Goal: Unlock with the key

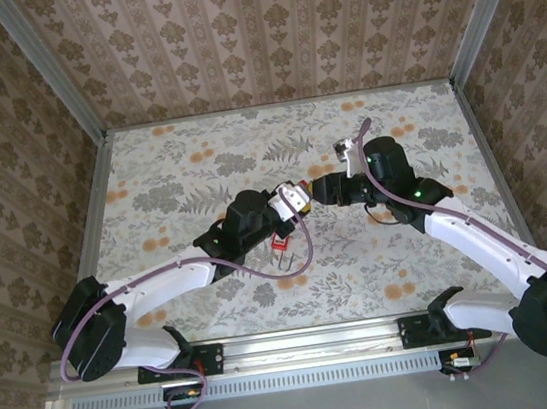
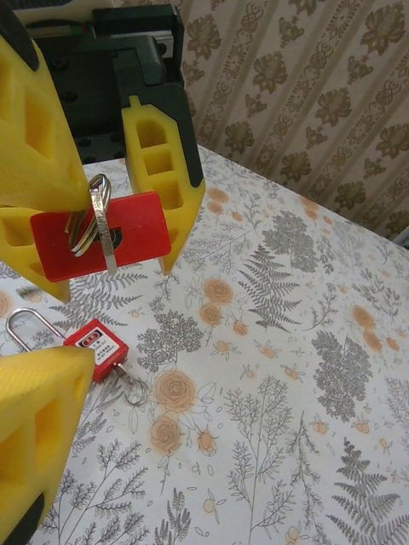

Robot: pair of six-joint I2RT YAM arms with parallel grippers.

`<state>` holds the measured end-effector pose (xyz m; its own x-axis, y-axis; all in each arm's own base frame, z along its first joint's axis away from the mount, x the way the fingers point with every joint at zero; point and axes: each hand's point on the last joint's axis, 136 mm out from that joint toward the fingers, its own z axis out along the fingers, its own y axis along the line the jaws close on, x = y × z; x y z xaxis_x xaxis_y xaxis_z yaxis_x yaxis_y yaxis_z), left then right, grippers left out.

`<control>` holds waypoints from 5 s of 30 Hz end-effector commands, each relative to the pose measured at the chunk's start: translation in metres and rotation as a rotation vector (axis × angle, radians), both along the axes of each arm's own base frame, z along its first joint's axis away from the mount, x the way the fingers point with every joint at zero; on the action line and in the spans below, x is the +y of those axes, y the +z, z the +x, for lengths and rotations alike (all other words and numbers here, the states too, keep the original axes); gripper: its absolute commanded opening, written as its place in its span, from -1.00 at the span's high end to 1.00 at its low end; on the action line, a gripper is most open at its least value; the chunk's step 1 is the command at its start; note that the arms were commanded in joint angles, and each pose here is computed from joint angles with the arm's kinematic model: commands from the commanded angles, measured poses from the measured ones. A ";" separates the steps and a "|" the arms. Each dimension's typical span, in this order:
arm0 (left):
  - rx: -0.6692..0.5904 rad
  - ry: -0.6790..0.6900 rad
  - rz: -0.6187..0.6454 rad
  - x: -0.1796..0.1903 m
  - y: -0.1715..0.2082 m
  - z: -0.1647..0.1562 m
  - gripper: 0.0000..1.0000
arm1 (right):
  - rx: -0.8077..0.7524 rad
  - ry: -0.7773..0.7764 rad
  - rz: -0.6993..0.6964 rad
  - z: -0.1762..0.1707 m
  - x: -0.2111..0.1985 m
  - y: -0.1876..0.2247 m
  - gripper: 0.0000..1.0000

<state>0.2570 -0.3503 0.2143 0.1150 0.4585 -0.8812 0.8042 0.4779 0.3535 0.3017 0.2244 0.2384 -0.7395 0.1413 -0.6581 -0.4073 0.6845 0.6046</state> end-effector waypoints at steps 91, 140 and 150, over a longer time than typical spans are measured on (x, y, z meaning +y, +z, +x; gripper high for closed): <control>0.059 0.111 -0.064 0.049 -0.013 -0.016 -0.69 | 0.244 0.002 -0.014 -0.008 0.017 -0.137 0.37; 0.078 0.287 0.320 0.025 -0.133 0.015 -0.72 | 0.373 0.069 0.057 0.026 0.018 -0.192 0.30; 0.074 0.312 0.339 0.027 -0.143 0.023 -0.71 | 0.374 0.050 0.038 0.026 0.013 -0.195 0.29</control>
<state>0.2730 -0.3213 0.0650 -0.1401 0.7303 -0.6686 0.6901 0.5562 0.4630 0.3218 0.2410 0.0447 -0.9394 0.1113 -0.3242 -0.1873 0.6254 0.7575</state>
